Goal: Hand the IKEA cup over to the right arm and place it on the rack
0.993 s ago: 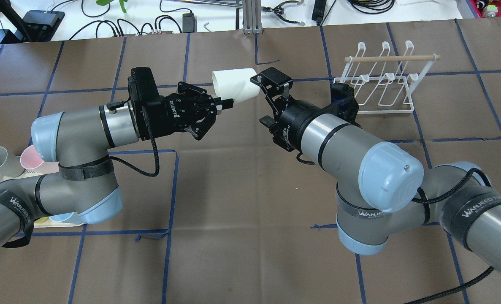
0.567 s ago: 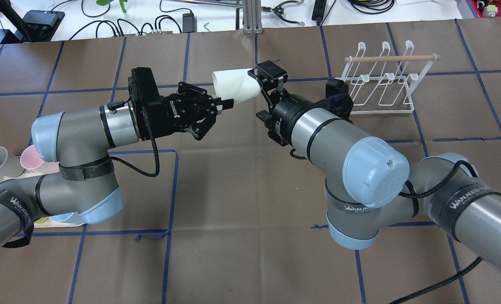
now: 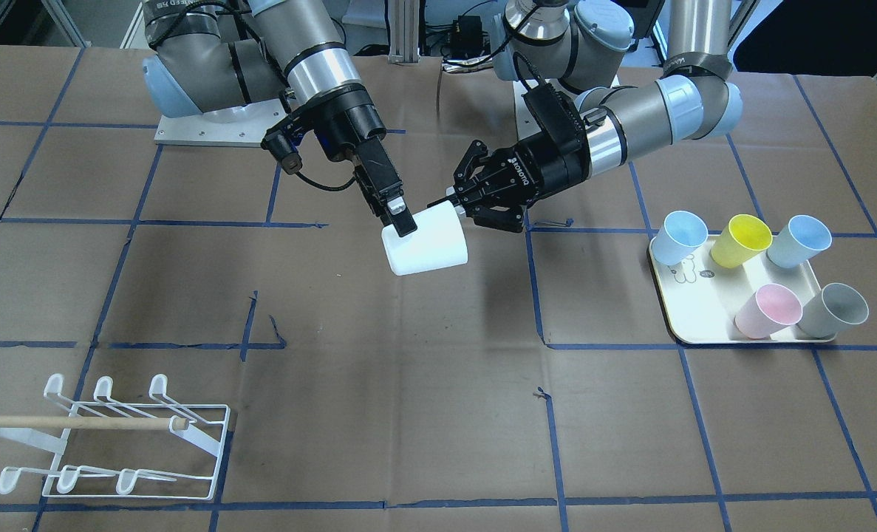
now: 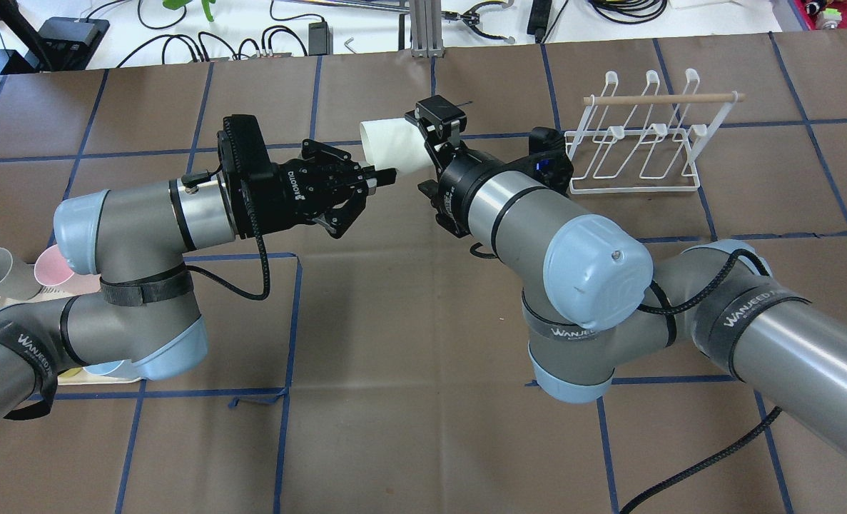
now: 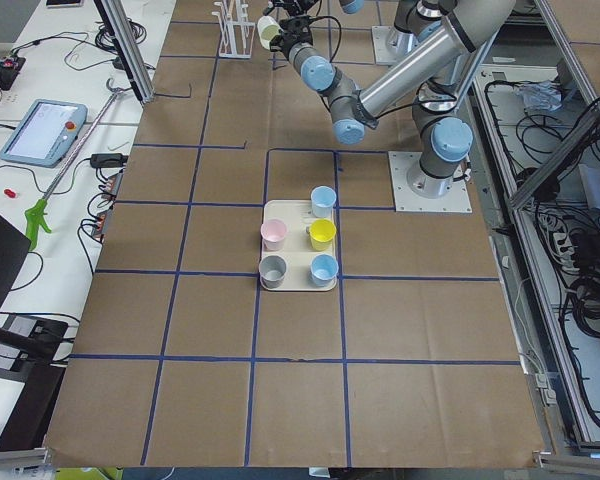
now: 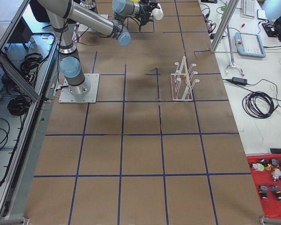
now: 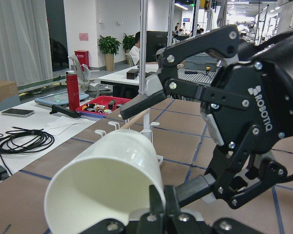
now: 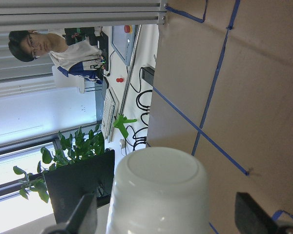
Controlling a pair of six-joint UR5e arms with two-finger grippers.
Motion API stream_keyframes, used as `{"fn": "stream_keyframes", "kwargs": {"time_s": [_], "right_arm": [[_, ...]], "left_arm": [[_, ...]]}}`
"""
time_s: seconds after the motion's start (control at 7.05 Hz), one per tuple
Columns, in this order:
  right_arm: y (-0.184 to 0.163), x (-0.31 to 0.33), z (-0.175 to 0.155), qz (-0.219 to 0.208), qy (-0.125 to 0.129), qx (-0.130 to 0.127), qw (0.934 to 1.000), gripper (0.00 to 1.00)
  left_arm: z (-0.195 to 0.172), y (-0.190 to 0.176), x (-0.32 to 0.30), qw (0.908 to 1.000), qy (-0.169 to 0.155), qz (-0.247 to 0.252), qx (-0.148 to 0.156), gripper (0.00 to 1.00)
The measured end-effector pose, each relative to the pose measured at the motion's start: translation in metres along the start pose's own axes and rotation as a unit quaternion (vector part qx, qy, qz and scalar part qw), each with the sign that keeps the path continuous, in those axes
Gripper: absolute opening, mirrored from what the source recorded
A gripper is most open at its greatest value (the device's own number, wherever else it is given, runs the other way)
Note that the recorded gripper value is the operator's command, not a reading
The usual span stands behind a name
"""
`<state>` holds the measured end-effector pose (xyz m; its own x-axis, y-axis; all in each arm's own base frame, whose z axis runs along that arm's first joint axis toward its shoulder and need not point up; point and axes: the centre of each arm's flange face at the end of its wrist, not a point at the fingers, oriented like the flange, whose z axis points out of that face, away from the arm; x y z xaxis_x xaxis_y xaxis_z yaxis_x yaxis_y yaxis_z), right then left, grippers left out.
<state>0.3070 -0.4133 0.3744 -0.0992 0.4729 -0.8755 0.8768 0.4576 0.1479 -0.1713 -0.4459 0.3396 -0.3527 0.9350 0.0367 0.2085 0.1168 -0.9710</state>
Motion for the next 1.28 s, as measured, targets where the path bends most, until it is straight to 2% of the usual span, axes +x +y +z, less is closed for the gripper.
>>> {"fn": "stream_keyframes", "kwargs": {"time_s": [0.85, 0.99, 1.28], "right_arm": [[0.0023, -0.0046, 0.0117, 0.001, -0.001, -0.004, 1.0, 0.96], [0.0023, -0.0043, 0.0119, 0.001, 0.0, -0.004, 1.0, 0.92], [0.0019, -0.0041, 0.012, 0.001, 0.001, -0.004, 1.0, 0.77]], "left_arm": [[-0.0003, -0.0011, 0.0009, 1.0, 0.0, -0.002, 0.001, 0.0], [-0.0004, -0.0012, 0.0009, 1.0, 0.0, -0.002, 0.001, 0.0], [-0.0004, -0.0012, 0.0009, 1.0, 0.0, -0.002, 0.0, 0.0]]}}
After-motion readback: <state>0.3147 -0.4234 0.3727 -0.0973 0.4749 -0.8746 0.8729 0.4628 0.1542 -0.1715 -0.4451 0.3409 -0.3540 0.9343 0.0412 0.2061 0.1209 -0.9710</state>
